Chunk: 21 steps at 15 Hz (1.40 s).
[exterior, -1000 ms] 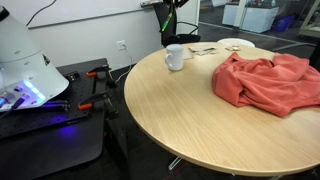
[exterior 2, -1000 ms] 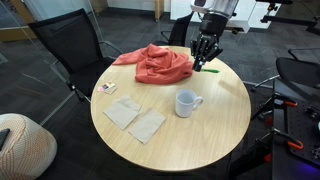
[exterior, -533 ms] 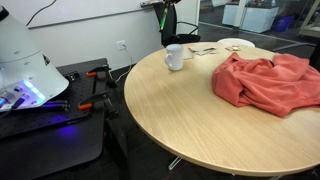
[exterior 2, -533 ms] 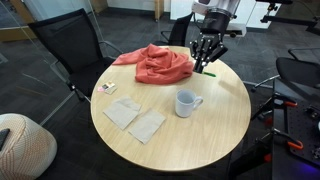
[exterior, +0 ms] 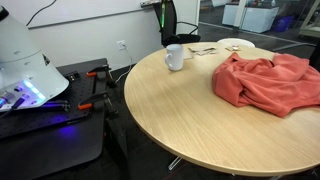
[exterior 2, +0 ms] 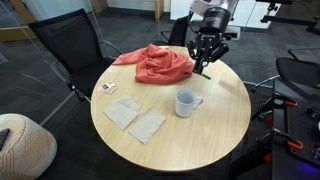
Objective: Put the pen in the mug
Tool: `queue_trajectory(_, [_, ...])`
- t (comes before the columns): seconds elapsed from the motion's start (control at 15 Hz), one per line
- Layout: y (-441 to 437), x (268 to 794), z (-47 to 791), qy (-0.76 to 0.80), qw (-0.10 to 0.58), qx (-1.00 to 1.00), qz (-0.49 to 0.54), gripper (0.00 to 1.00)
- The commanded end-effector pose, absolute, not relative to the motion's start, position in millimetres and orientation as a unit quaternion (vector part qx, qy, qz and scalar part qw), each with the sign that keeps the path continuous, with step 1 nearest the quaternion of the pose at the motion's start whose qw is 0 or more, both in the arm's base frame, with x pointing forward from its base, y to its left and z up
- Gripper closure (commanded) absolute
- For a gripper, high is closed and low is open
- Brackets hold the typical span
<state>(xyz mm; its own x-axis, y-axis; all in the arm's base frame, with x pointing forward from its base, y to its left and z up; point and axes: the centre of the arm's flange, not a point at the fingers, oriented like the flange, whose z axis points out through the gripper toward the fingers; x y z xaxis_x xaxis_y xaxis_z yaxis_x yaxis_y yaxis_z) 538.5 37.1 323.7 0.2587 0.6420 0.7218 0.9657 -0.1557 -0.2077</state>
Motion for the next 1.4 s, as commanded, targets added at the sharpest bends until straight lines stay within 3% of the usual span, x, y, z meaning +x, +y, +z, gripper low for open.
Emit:
queue_trajectory(0.0, [38, 539, 324, -0.562, 0.336, -0.713, -0.249, 0.89])
queue_trajectory(0.27, [39, 540, 325, -0.564, 0.34, -0.709, -0.251, 0.89])
queue_trajectory(0.33, [39, 540, 325, -0.564, 0.34, -0.709, -0.251, 0.97])
queue_trajectory(1.33, [27, 552, 261, -0.592, 0.305, -0.628, -0.402, 0.97])
